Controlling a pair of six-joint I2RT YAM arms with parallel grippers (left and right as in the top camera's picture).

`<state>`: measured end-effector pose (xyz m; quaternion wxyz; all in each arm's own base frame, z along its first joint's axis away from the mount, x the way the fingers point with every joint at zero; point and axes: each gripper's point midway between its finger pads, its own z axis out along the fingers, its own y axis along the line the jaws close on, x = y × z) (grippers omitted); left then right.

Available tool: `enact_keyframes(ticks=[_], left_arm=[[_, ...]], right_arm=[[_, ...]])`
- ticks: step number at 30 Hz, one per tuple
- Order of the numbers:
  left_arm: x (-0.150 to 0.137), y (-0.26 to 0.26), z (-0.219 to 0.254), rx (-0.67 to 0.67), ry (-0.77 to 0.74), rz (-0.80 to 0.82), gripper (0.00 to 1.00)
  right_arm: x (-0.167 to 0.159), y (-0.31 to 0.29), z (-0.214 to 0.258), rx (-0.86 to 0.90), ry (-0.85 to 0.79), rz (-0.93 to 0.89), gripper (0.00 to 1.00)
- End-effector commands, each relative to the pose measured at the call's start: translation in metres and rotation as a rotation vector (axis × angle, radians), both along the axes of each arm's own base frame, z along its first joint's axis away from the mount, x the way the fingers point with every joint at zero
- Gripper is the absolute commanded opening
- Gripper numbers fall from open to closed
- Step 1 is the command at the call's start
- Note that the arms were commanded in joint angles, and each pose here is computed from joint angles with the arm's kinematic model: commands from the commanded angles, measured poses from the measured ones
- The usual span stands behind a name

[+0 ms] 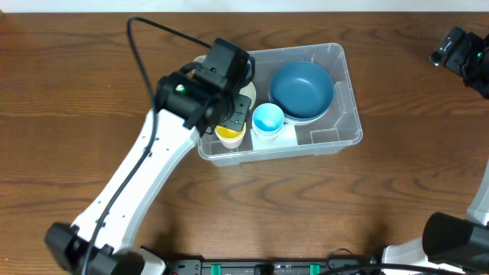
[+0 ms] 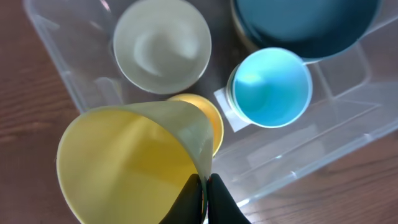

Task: Pack container
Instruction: 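Carry the yellow cup over the container and lower it onto the yellow cup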

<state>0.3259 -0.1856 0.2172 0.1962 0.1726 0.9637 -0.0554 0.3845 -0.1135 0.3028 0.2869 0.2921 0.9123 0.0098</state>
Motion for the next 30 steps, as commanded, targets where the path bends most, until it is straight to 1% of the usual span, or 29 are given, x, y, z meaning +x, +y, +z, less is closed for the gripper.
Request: enact_keyframes(ticks=[1, 10, 20, 21, 23, 24, 25, 27, 30], left_arm=[[0.000, -0.003, -0.018, 0.029, 0.046, -0.002, 0.06], [-0.001, -0.015, -0.046, 0.072, 0.112, -0.030, 0.06], [-0.006, -0.010, -0.058, 0.106, 0.161, -0.028, 0.06], [-0.007, -0.010, -0.058, 0.109, 0.163, -0.029, 0.10], [-0.008, -0.009, -0.058, 0.112, 0.169, -0.029, 0.36], [-0.009, -0.008, -0.058, 0.114, 0.172, -0.029, 0.47], [-0.009, -0.008, -0.059, 0.115, 0.174, -0.029, 0.54], [-0.011, -0.007, -0.059, 0.118, 0.179, -0.029, 0.60], [-0.012, -0.006, -0.059, 0.123, 0.186, -0.028, 0.61]], right_arm=[[0.000, 0.001, 0.000, 0.006, -0.001, -0.008, 0.99], [0.000, 0.001, 0.000, 0.006, -0.001, -0.009, 0.99], [0.000, 0.001, 0.000, 0.006, -0.001, -0.008, 0.99], [0.000, 0.001, 0.000, 0.006, -0.001, -0.008, 0.99], [0.000, 0.001, 0.000, 0.006, -0.001, -0.008, 0.99], [0.000, 0.001, 0.000, 0.006, -0.001, -0.009, 0.99], [0.000, 0.001, 0.000, 0.006, -0.001, -0.008, 0.99], [0.000, 0.001, 0.000, 0.006, -0.001, -0.008, 0.99], [0.000, 0.001, 0.000, 0.006, -0.001, -0.009, 0.99]])
